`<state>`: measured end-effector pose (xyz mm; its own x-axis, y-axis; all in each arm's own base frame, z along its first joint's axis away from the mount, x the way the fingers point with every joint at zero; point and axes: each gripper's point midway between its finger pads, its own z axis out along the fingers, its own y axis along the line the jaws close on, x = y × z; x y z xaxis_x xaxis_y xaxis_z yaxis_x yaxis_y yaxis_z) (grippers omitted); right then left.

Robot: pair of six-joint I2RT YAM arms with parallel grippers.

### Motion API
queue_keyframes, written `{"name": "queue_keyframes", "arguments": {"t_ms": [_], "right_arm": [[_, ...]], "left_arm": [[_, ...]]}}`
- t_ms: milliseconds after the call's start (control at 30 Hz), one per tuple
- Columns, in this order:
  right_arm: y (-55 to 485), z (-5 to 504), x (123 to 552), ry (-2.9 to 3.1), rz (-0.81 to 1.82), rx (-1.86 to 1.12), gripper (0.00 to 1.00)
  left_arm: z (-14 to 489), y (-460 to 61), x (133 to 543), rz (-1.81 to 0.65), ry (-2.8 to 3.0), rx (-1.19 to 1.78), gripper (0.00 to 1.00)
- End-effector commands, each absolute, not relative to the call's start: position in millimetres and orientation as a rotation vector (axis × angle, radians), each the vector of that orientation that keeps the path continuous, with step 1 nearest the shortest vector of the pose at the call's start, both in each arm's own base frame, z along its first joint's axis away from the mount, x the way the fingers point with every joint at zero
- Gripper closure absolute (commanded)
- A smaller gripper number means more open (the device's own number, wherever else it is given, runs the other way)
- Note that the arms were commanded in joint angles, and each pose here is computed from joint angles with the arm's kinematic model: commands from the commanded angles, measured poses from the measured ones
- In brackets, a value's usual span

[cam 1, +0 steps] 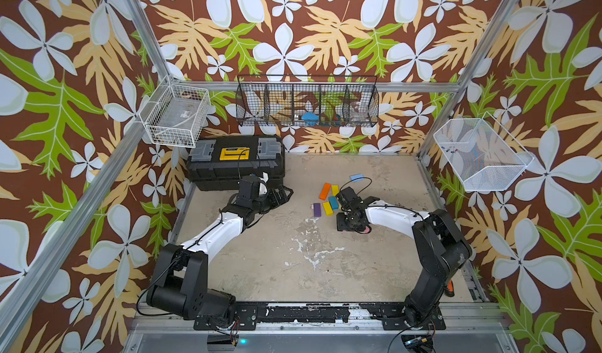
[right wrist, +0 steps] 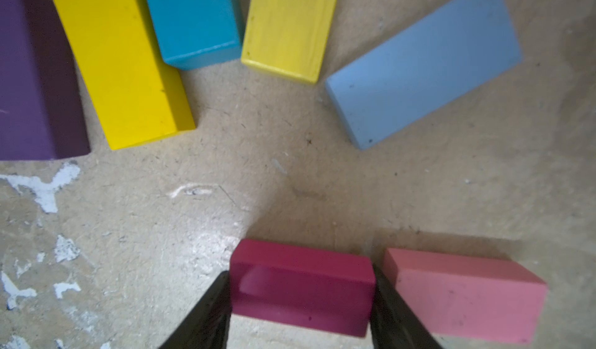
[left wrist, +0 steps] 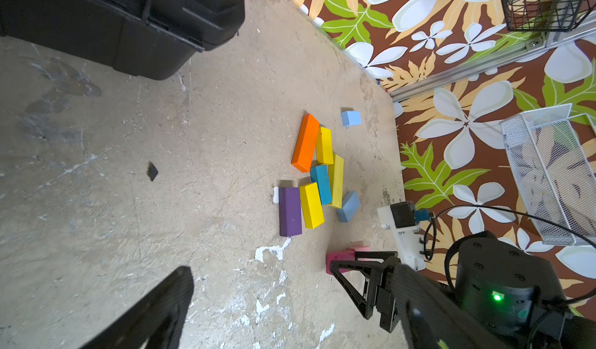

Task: Assemble the letter c with building blocks
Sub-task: Place the building block at the center of the board, then assemble the building block at the center of the board.

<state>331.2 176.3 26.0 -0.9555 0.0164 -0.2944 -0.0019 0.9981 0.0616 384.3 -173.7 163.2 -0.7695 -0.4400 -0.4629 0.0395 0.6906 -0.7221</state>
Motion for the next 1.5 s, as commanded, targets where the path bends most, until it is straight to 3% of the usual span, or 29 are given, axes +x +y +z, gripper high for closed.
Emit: {"name": "queue_keyframes", "arguments": {"t_ms": [0,200,533,867,1467], "right_arm": [[175.4,25.1,332.2,2.836,0.076,0.004,0.38],[180.6,35.9,335.0,2.814,0.119,-0.011,0.27],[172.5,72.7,345.0,2.742,0.156,0.05,0.17],[112.7,57.3,335.1,2.757,0.27,0.328,0.12],[122.8,41.6,330.1,2.788,0.402,0.356,0.1]], "left_arm": [[170.4,-177.1,390.4,-1.002,2.236,-0.308,0.0],[170.5,-182.2,392.5,-1.008,2.238,-0.301,0.0],[171.6,-196.3,391.8,-1.023,2.242,-0.283,0.0],[163.1,-229.3,384.2,-1.066,2.273,-0.235,0.0],[158.5,-243.4,382.8,-1.091,2.285,-0.217,0.0]]}}
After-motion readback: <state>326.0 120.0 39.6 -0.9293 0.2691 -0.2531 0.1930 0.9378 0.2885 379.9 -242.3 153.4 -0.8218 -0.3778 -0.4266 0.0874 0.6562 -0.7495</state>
